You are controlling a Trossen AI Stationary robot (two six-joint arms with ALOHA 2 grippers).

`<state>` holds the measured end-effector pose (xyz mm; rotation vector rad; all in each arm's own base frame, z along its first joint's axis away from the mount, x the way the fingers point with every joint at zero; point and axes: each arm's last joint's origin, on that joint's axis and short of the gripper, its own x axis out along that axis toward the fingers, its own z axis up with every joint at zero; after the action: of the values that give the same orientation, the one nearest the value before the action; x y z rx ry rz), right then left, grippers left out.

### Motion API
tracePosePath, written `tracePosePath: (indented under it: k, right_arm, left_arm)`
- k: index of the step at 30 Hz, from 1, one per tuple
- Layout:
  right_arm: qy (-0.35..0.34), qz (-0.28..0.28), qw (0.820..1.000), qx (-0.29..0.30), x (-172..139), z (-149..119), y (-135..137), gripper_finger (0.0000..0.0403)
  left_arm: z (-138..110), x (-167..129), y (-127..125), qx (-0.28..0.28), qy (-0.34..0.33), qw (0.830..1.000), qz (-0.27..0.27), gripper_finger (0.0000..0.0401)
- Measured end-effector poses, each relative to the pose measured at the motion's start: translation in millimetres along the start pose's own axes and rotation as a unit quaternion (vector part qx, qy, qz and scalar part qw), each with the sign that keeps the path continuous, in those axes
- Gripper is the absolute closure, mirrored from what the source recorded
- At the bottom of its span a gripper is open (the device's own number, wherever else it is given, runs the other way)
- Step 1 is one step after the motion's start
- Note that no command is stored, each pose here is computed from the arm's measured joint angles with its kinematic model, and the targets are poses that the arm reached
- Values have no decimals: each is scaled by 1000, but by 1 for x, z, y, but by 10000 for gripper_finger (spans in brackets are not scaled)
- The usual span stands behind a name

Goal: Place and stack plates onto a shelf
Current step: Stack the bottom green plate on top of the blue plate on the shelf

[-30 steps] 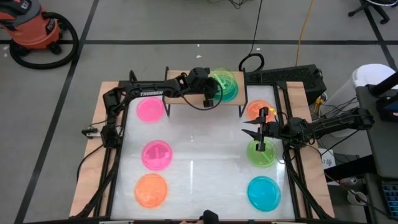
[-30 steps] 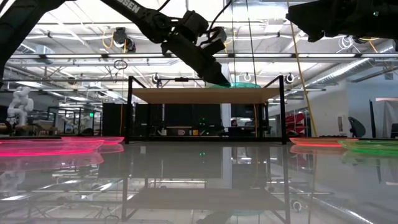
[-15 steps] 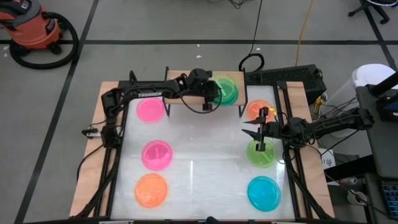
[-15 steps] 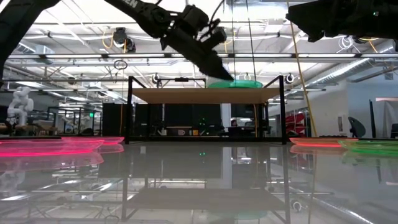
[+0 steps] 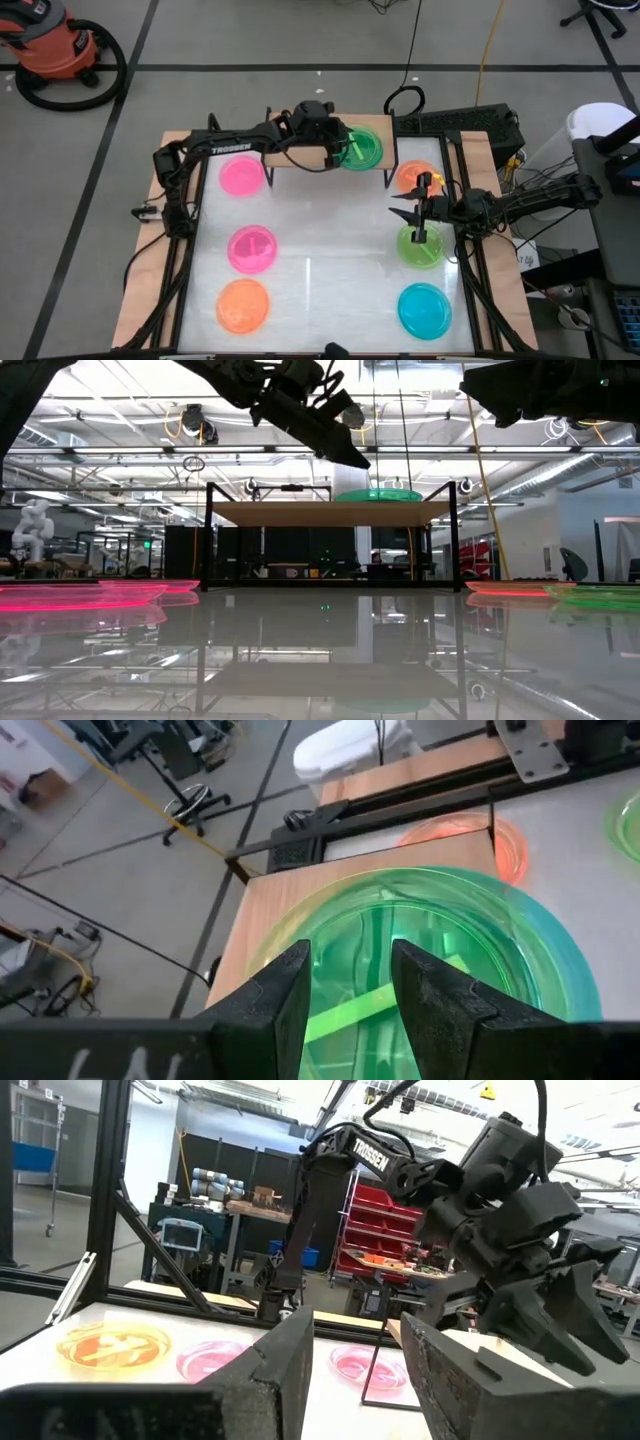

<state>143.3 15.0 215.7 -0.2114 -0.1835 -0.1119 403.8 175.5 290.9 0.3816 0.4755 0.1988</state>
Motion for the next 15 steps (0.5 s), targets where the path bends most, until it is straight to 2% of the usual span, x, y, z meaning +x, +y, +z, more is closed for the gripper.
tracePosePath:
  k: [12, 15]
  right_arm:
    - [0, 0, 1000, 0, 0, 0, 0, 266]
    - [0, -1, 1000, -2, 0, 0, 0, 266]
  left_arm:
    - [-35, 28, 3, -33, 44, 998, -8, 254]
    - [-38, 30, 1, -33, 51, 998, -14, 254]
